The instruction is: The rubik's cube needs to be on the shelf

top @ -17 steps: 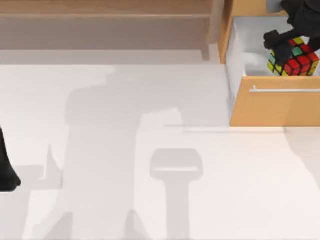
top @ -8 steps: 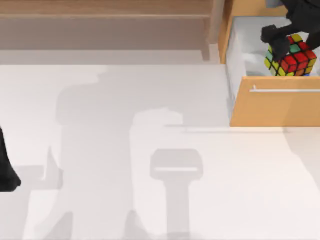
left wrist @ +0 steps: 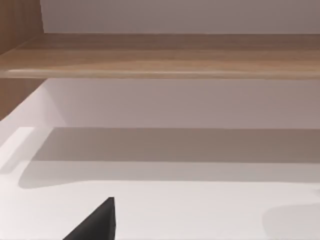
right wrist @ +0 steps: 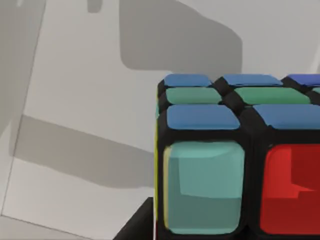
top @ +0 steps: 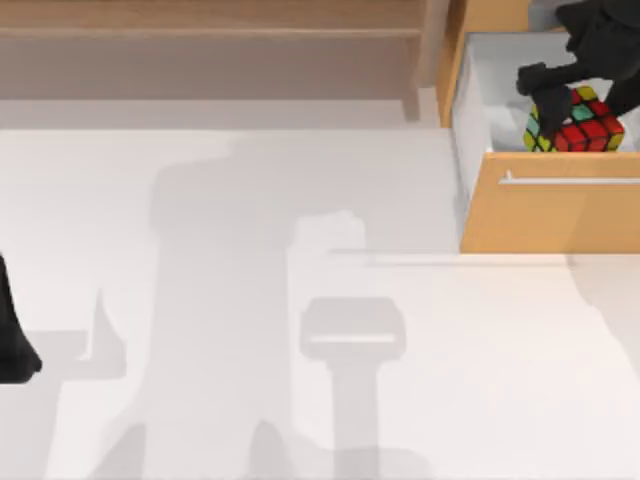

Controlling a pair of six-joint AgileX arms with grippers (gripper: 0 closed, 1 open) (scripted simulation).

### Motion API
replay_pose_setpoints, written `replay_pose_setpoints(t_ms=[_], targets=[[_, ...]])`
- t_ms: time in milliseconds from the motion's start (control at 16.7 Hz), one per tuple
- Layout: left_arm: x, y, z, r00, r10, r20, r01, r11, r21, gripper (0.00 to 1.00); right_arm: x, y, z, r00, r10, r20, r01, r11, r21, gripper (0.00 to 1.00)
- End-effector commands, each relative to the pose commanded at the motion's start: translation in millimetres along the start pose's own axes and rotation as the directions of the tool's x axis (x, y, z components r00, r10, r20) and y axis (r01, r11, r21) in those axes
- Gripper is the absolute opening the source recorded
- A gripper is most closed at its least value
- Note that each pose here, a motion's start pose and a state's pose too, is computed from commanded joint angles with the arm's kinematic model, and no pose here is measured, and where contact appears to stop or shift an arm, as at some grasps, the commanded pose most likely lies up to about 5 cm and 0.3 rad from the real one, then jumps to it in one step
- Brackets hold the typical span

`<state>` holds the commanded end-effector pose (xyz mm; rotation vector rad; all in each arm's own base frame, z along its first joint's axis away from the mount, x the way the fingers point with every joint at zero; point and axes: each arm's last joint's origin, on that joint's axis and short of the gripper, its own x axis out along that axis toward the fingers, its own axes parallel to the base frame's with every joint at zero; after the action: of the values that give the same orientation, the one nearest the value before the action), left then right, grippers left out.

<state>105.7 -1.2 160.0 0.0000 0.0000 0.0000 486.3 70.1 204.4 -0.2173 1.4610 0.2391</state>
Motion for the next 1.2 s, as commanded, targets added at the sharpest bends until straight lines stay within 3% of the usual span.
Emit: replay_pose_setpoints(t_ms=[180, 420, 660, 900, 1200], targets=[[0.0, 0.0, 0.0, 1.0, 0.0, 0.0, 0.0, 1.0, 0.0, 1.0, -12.5, 3.6, 0.1, 0.999, -0.007, 0.036, 0.007, 1.0, 0.0, 0.0], [0.0, 0.0, 0.0, 1.0, 0.0, 0.0, 0.0, 1.0, 0.0, 1.0, -65.8, 33.0, -2.8, 0.983, -0.008, 0.185, 0.013, 1.0, -0.024, 0.0], [0.0, 0.0, 0.0, 1.0, 0.0, 0.0, 0.0, 1.0, 0.0, 1.0, -112.2, 99.8, -10.7, 0.943, 0.061, 0.328, -0.023, 0.993, -0.118, 0.0], [0.0, 0.0, 0.0, 1.0, 0.0, 0.0, 0.0, 1.0, 0.0, 1.0, -127.9, 167.7, -10.8, 0.887, 0.156, 0.435, -0.064, 0.974, -0.219, 0.0], [0.0, 0.0, 0.0, 1.0, 0.0, 0.0, 0.0, 1.0, 0.0, 1.0, -130.4, 207.2, 3.8, 0.789, 0.223, 0.572, -0.096, 0.965, -0.244, 0.0]])
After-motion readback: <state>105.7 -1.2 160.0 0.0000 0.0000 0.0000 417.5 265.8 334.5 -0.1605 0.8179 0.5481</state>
